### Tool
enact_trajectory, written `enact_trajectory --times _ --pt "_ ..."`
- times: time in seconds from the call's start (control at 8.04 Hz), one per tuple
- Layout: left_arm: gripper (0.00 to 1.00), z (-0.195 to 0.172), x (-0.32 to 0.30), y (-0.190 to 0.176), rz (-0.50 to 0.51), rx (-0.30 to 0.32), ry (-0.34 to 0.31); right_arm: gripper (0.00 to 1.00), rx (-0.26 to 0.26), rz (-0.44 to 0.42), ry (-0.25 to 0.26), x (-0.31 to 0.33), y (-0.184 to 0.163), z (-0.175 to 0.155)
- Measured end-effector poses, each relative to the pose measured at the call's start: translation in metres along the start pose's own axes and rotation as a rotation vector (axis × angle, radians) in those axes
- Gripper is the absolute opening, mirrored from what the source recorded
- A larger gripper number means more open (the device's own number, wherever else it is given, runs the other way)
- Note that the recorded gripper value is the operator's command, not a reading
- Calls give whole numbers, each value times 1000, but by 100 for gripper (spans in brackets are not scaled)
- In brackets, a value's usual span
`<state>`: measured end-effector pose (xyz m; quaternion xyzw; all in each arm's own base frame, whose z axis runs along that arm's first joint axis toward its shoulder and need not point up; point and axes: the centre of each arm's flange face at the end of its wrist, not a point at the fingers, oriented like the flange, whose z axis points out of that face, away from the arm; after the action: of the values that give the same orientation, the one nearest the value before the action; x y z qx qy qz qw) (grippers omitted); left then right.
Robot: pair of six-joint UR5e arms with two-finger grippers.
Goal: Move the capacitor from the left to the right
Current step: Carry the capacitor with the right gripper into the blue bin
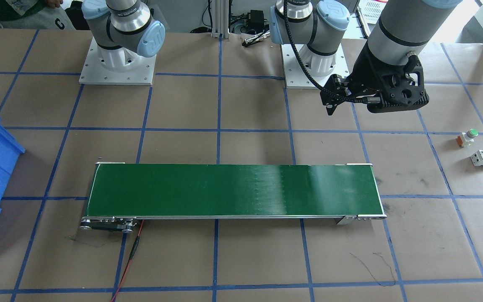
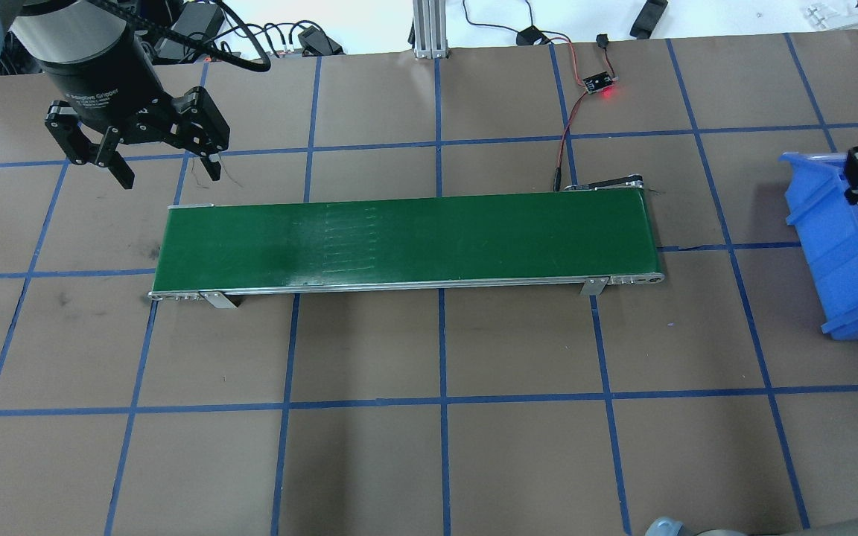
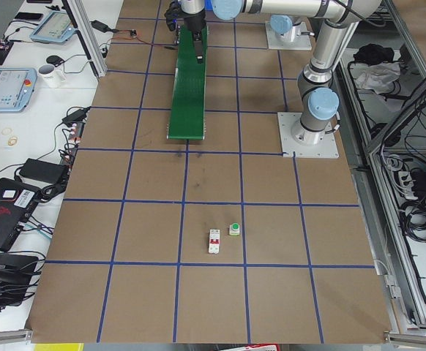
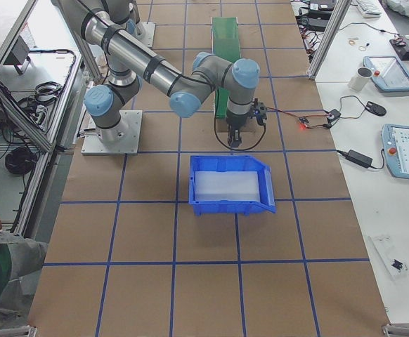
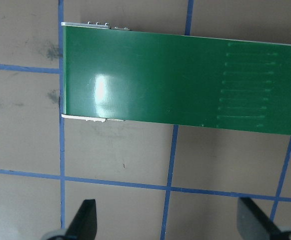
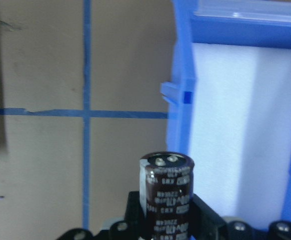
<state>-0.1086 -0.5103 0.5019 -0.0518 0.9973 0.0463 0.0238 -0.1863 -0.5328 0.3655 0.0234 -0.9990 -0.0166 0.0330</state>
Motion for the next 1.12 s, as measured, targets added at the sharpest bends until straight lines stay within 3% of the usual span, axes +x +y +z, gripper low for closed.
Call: enact_trajectory --times 0.37,0.5,0.75,1.12 --pt "100 0 0 0 1 -1 -1 0 -34 16 84 77 27 6" --pt "100 0 0 0 1 0 -1 0 -52 16 88 101 32 23" --pt "100 0 0 0 2 0 -2 0 -52 -28 80 140 31 69" --pt "100 0 -1 0 1 1 -5 0 -6 -43 6 141 27 96"
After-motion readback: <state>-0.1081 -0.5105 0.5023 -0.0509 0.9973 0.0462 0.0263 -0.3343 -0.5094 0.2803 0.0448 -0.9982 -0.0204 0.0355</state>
